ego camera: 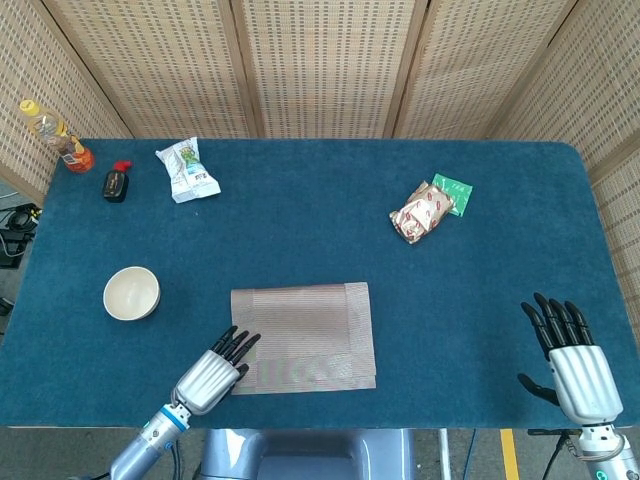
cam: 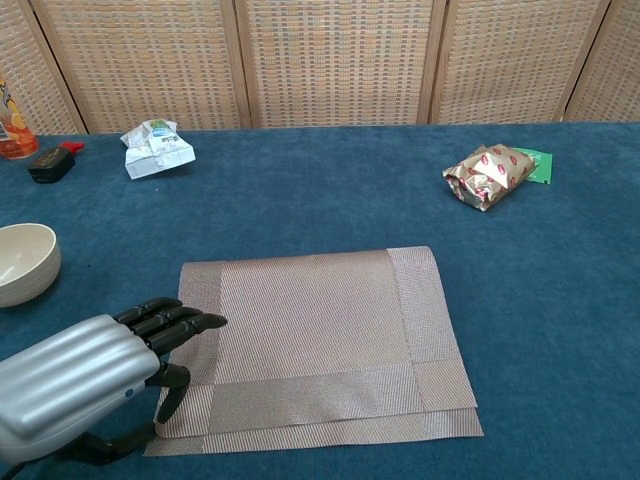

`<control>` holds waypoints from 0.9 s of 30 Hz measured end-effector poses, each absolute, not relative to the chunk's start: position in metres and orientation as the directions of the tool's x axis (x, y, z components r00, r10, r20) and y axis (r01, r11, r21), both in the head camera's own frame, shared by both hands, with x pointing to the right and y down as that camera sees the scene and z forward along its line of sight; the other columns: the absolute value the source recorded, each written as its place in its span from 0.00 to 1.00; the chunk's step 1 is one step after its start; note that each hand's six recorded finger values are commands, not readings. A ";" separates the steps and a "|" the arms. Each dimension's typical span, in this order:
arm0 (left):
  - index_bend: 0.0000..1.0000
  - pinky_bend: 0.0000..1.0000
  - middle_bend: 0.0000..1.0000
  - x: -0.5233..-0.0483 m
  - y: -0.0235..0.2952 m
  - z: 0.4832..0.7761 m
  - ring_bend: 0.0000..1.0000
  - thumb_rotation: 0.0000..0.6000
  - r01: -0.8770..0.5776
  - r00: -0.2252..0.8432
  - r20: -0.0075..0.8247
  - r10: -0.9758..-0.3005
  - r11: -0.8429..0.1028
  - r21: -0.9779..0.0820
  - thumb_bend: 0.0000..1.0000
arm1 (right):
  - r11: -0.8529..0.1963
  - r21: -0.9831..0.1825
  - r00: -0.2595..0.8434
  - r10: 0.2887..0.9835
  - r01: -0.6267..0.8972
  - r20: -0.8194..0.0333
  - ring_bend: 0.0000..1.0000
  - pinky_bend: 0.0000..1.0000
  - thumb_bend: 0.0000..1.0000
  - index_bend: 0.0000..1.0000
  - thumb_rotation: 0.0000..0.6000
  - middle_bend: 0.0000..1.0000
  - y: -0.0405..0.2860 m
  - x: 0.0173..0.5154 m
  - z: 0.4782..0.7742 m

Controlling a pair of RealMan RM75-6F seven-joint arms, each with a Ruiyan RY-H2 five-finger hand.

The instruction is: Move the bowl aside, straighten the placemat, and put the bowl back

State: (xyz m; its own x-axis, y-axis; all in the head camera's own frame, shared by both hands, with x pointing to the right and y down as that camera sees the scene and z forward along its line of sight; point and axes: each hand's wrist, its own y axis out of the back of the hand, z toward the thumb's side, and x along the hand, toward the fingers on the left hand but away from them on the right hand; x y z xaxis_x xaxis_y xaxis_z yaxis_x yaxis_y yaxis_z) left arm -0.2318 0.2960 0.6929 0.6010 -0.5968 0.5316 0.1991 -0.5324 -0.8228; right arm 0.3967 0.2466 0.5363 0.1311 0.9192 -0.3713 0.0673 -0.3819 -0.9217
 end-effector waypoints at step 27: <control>0.56 0.00 0.00 -0.229 0.274 0.670 0.00 1.00 0.126 0.597 0.485 -0.639 -0.523 -0.843 0.53 | -0.383 -0.921 0.138 0.918 0.069 -0.372 0.00 0.00 0.02 0.00 1.00 0.00 0.248 0.395 0.536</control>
